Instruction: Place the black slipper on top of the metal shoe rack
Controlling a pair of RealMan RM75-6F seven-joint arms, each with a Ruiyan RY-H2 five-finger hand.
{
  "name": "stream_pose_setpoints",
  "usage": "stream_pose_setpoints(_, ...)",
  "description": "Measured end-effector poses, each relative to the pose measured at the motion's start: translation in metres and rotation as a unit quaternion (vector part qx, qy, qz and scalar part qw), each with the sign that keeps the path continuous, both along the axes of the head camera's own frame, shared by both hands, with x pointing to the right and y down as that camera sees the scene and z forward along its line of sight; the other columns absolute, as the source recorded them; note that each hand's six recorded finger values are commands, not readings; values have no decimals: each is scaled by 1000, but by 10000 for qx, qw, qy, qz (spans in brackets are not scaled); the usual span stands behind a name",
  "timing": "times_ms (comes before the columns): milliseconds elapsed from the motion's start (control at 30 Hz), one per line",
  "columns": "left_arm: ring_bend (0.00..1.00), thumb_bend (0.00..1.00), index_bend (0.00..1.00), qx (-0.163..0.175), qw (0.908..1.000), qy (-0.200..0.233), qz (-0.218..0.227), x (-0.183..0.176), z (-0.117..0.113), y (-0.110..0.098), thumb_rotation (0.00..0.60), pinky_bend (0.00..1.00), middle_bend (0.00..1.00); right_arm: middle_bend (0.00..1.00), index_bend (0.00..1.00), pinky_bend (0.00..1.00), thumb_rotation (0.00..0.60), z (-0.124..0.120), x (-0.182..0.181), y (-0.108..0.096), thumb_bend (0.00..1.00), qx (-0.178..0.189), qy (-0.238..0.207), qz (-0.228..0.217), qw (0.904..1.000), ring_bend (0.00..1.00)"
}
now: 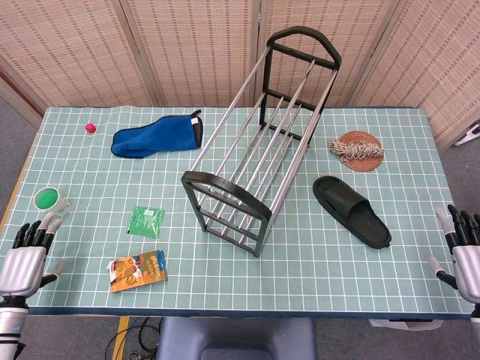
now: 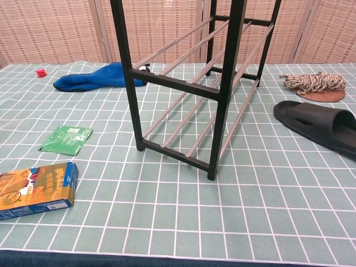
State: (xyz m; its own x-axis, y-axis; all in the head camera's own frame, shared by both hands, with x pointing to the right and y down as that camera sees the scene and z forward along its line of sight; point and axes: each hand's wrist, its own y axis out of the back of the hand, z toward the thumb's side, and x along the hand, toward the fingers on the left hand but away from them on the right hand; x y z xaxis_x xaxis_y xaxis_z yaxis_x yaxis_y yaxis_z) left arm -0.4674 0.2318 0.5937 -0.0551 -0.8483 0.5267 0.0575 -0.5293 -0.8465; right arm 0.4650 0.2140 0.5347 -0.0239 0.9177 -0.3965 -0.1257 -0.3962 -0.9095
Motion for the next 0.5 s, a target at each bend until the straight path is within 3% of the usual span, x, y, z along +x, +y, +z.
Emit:
stream_pose_setpoints(267,0,377,39,2,10000,11,-13,0,0,0,600,0,0,0,0,0,600,4,3,-1,266,-116,25,58,9999,0)
stream_pose_setpoints(500,0,377,39,94,9998,112,-107,-4,-6,-2,600,0,0,0,3,0,600,26,-2,2,266,-901,-21,29,9959,0)
